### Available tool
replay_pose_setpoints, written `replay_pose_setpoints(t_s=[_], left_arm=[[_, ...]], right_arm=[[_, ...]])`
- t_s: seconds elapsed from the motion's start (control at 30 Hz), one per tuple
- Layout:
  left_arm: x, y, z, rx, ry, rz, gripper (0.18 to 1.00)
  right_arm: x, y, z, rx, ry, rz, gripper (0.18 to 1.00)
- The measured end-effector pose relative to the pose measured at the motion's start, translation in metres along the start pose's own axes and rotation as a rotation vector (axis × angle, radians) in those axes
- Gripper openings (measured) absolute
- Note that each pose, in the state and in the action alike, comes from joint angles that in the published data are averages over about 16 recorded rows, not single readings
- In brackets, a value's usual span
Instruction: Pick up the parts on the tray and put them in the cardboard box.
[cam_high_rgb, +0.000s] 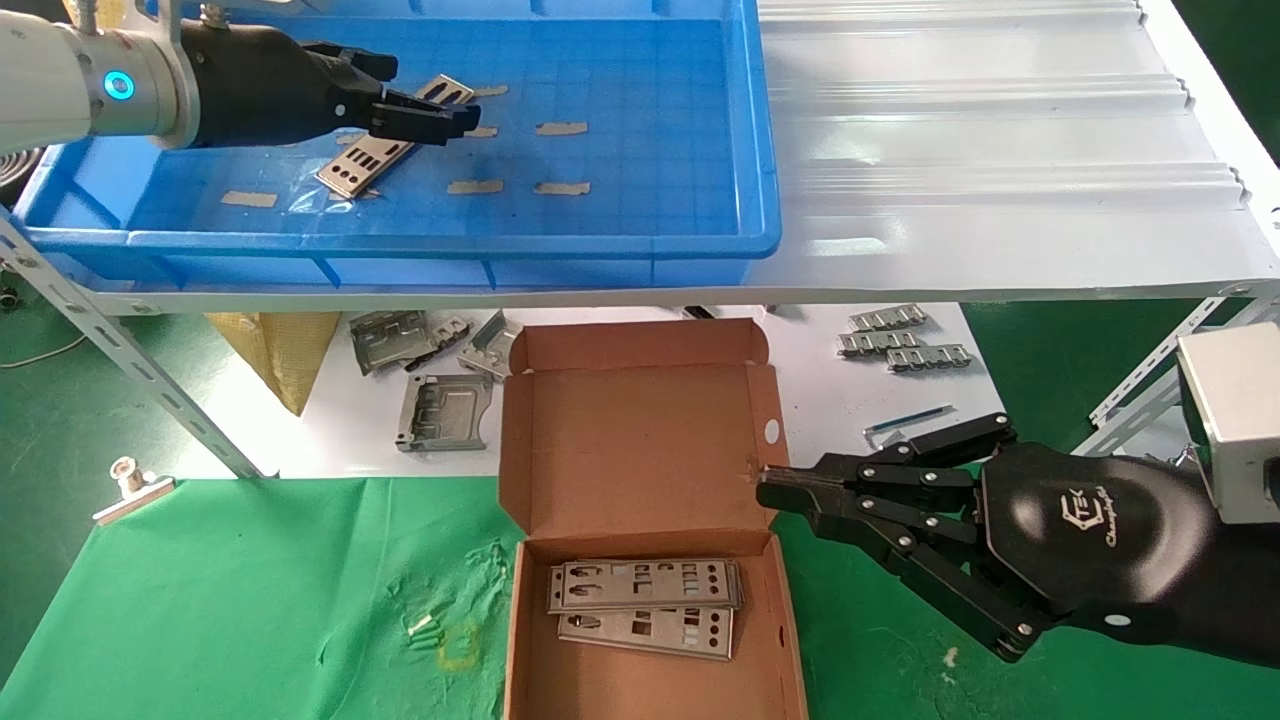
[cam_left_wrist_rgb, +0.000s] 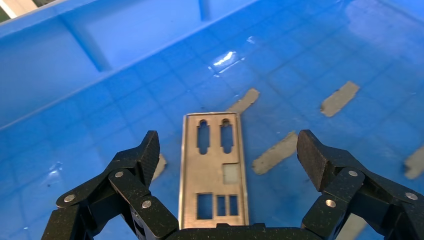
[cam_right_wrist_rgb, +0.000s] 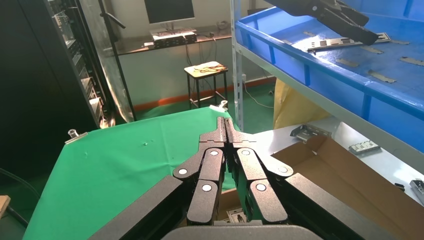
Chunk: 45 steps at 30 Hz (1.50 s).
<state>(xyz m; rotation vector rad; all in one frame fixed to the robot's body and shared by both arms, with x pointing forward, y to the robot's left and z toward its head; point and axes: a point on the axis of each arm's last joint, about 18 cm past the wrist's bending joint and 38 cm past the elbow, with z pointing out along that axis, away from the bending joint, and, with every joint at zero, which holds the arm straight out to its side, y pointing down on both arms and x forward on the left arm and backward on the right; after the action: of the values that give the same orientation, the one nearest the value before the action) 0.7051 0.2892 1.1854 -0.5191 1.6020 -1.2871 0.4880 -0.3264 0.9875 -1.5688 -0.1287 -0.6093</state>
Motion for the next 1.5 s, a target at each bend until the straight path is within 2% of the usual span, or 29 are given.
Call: replay_pose_setpoints(t_s=[0.37,0.53,0.77,1.0,1.27,1.5], left_arm=[[0.001,0.010,0.003,-0.019,0.002,-0.044,0.993],[0.001,0.013,0.001,-0.022,0.008,-0.051,0.976],[-0.001,0.016,-0.002,-0.027,0.014,-0.053,0.909],[-0.003,0.019,-0.005,-0.032,0.010,-0.053,0.793],[-0.005,0.018,-0.006,-0.032,0.007,-0.050,0.616],[-0.006,0.011,-0.008,-0.012,0.006,-0.047,0.501]], right_arm=[[0.000,0.000,0.000,0.000,0.000,0.000,0.198],[0.000,0.000,0.000,0.000,0.000,0.000,0.223],[0.000,0.000,0.000,0.000,0.000,0.000,0.292],[0.000,0.000,0.000,0.000,0.000,0.000,0.401],[0.000,0.000,0.000,0.000,0.000,0.000,0.580],[0.000,0.000,0.000,0.000,0.000,0.000,0.740]])
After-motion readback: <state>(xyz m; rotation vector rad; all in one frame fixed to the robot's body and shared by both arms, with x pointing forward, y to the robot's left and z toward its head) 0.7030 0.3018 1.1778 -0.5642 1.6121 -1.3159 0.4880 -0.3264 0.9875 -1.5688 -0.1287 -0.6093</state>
